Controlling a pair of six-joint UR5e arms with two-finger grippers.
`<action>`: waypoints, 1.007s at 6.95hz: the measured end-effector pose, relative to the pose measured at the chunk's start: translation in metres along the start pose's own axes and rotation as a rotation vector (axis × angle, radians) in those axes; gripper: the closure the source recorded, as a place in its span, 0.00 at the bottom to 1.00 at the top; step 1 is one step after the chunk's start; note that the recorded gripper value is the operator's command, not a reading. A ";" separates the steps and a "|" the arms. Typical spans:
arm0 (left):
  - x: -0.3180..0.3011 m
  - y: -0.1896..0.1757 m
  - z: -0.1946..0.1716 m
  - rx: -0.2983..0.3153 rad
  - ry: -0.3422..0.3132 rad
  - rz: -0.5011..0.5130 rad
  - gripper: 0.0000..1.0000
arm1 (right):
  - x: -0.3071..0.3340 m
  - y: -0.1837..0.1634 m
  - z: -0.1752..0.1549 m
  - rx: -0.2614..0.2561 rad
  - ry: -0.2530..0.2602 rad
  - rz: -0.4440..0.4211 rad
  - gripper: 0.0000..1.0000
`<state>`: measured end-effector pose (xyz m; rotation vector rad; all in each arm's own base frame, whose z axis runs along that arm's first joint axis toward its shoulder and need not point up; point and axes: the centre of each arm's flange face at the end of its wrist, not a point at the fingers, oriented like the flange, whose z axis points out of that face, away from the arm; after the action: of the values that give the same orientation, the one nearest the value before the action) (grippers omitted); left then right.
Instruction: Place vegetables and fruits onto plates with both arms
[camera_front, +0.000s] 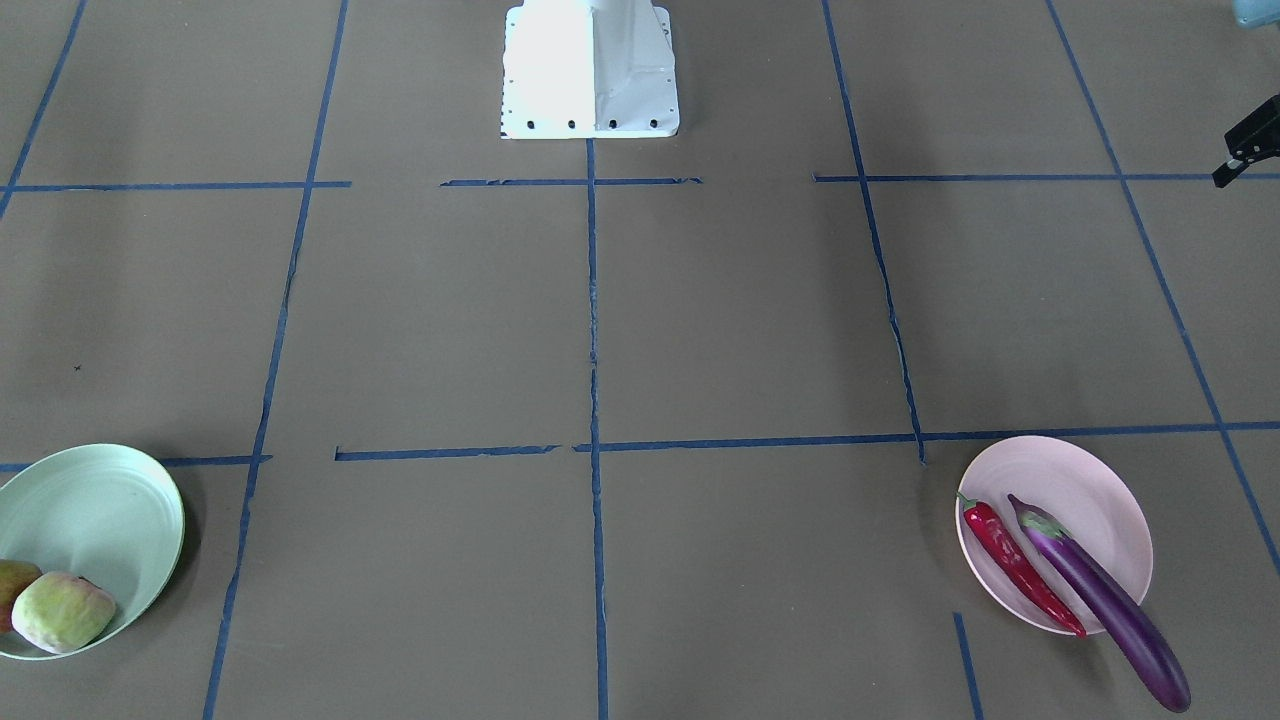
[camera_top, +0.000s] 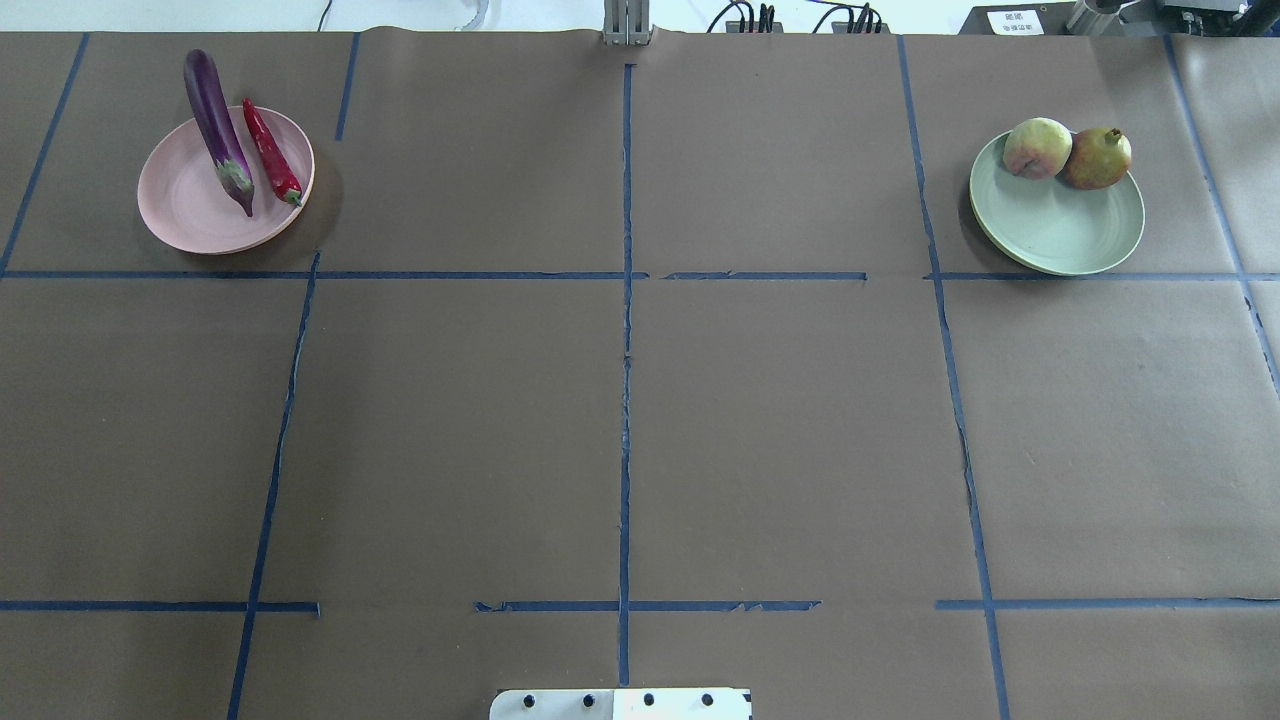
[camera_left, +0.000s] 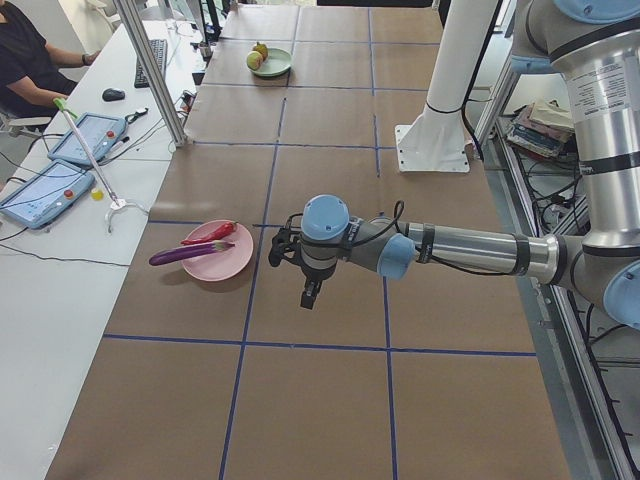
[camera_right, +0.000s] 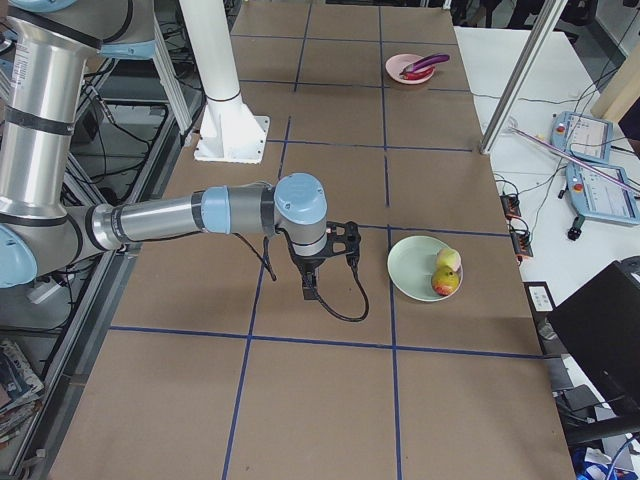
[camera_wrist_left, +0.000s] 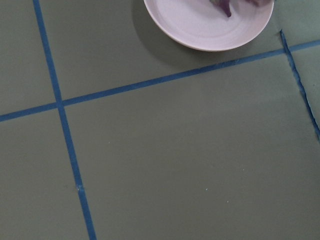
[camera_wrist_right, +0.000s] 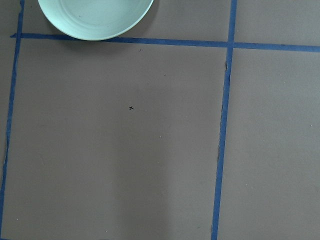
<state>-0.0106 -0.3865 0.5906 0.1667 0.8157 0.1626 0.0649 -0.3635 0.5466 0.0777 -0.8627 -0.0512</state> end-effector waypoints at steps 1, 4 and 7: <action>-0.007 0.007 0.000 -0.007 -0.032 -0.014 0.00 | -0.002 0.001 -0.002 0.003 0.001 -0.005 0.00; -0.002 0.016 -0.009 0.001 -0.041 -0.013 0.00 | -0.004 0.000 -0.006 0.010 0.037 -0.018 0.00; -0.001 0.034 -0.011 -0.009 -0.039 -0.020 0.00 | -0.004 -0.003 -0.007 0.013 0.054 -0.023 0.00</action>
<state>-0.0217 -0.3529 0.5910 0.1530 0.7774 0.1434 0.0674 -0.3656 0.5385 0.1005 -0.8082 -0.0645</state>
